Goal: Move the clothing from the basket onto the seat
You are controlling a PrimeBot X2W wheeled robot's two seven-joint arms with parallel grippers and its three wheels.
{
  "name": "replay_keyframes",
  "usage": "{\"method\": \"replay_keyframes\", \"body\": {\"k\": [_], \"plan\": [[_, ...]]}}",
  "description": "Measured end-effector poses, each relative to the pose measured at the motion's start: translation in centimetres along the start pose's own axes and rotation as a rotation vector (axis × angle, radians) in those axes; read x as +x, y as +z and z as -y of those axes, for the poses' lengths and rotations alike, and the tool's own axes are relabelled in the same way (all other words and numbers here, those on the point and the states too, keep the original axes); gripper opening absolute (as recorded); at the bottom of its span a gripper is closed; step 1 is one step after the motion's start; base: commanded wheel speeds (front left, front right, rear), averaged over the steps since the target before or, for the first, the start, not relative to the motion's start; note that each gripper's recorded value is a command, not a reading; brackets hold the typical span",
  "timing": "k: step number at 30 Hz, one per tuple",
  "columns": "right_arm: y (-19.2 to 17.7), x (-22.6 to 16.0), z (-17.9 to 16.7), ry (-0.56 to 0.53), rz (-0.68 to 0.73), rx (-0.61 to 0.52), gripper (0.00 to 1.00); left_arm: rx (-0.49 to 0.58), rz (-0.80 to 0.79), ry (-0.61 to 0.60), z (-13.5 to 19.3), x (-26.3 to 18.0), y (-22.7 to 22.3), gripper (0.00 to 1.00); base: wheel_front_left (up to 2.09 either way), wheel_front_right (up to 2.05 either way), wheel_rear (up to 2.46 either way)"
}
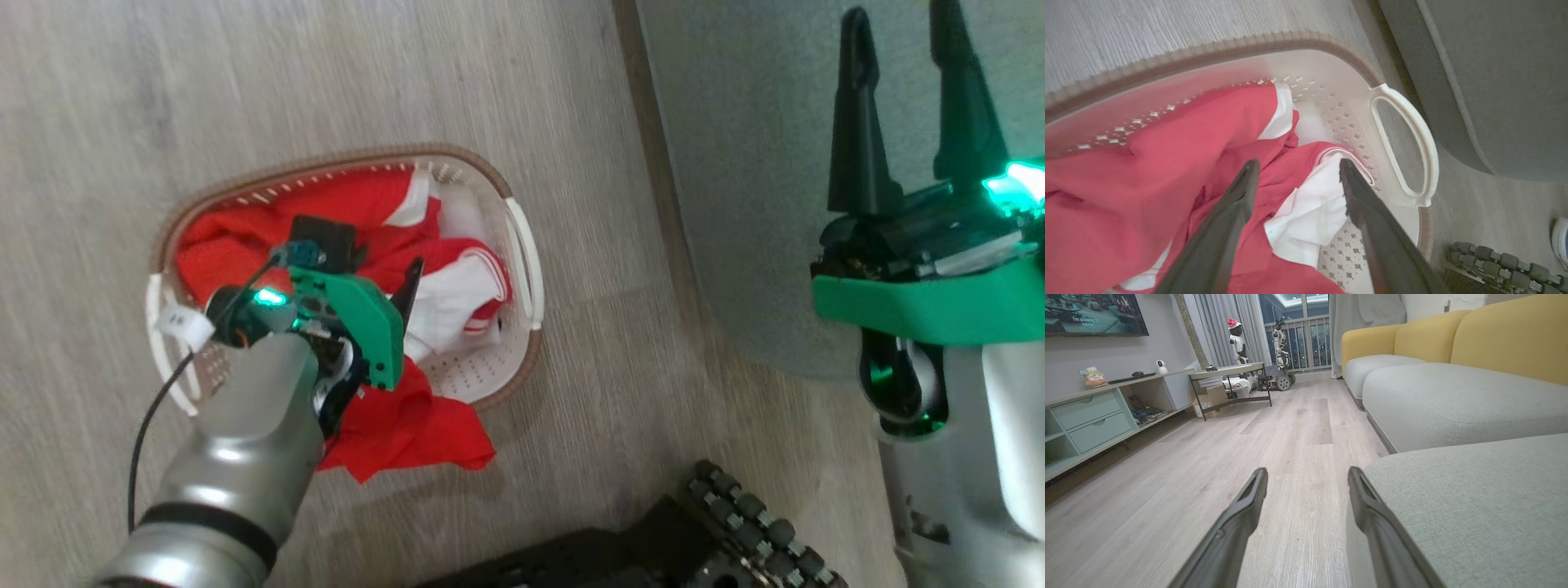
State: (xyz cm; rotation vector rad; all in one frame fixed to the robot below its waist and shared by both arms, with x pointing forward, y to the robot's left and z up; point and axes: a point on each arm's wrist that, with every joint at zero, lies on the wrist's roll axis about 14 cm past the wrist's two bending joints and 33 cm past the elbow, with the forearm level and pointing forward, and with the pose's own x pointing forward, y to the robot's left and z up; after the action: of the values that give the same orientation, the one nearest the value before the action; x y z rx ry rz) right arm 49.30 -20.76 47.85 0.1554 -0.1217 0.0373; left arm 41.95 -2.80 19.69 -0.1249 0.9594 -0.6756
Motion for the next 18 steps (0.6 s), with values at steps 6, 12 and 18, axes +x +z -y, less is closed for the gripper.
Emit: {"method": "replay_keyframes", "body": {"k": [6, 12, 18], "plan": [[-1.8, 0.8, 0.3, -0.001, -0.024, -0.011, 1.0, 0.007, -0.111, -0.015, -0.9, 2.2, -2.7, 1.0, 0.0, 0.0, 0.0], [-3.5, 1.4, 0.7, -0.005, -0.045, -0.026, 1.0, 0.027, -0.227, -0.007, -2.5, 3.8, -5.6, 1.0, 0.0, 0.0, 0.0], [-5.8, 1.5, 1.0, -0.008, -0.092, -0.029, 1.0, 0.054, -0.318, -0.04, -2.3, 5.1, -8.2, 1.0, 0.0, 0.0, 0.0]]}}
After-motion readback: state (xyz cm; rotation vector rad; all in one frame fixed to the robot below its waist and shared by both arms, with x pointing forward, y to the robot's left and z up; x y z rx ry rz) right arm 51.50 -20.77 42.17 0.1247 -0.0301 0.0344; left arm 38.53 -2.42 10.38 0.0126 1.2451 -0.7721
